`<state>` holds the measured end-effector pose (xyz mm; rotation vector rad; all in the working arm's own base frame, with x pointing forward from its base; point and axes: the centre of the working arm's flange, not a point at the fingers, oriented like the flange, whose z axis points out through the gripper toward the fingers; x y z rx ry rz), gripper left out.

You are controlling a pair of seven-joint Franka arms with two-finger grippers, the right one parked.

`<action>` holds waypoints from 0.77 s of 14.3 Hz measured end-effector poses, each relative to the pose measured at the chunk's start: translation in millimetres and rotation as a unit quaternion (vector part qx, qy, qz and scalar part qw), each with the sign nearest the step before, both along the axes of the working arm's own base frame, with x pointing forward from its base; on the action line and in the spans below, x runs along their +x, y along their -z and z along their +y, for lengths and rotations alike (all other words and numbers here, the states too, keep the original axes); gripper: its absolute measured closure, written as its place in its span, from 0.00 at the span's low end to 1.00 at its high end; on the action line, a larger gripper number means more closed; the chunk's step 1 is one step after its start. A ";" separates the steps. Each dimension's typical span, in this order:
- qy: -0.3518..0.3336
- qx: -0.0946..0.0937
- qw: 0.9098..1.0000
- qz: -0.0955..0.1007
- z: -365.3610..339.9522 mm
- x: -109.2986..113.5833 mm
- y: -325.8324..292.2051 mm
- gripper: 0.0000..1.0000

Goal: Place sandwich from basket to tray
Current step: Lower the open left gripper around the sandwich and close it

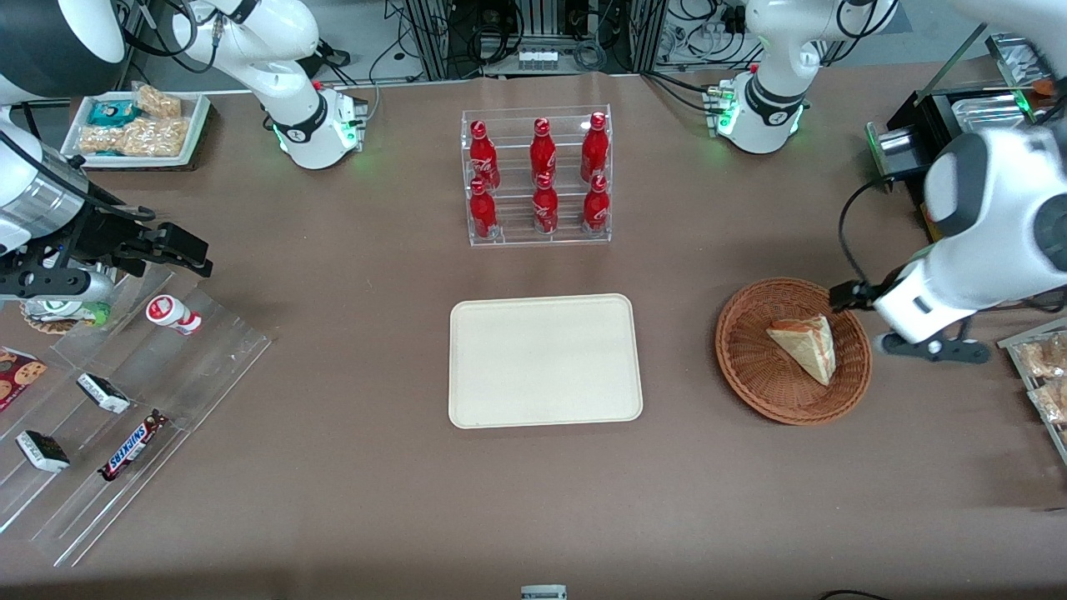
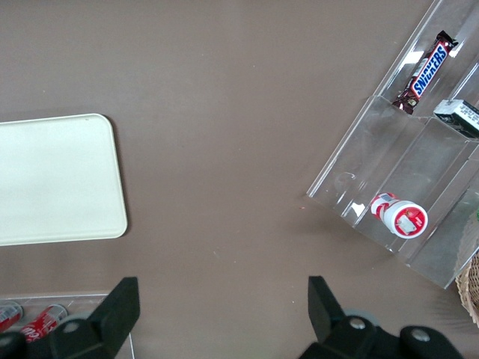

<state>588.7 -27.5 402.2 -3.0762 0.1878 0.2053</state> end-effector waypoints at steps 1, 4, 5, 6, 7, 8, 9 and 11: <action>-0.011 0.014 1.000 -0.008 1.8 -4.2 19.0 0.00; -0.092 0.032 0.994 -0.042 1.6 -16.5 58.2 0.00; -0.138 0.034 0.989 -0.049 1.2 -21.0 68.0 0.00; -0.187 0.037 0.980 -0.054 0.7 -24.9 75.9 0.00; -0.238 0.038 0.969 -0.061 0.2 -28.1 82.4 0.00; -0.288 0.036 0.954 -0.070 -0.5 -30.7 88.1 0.00; -0.336 0.029 0.938 -0.078 -1.4 -32.8 93.1 0.00; -0.426 0.012 0.899 -0.097 -2.0 -36.4 103.4 0.00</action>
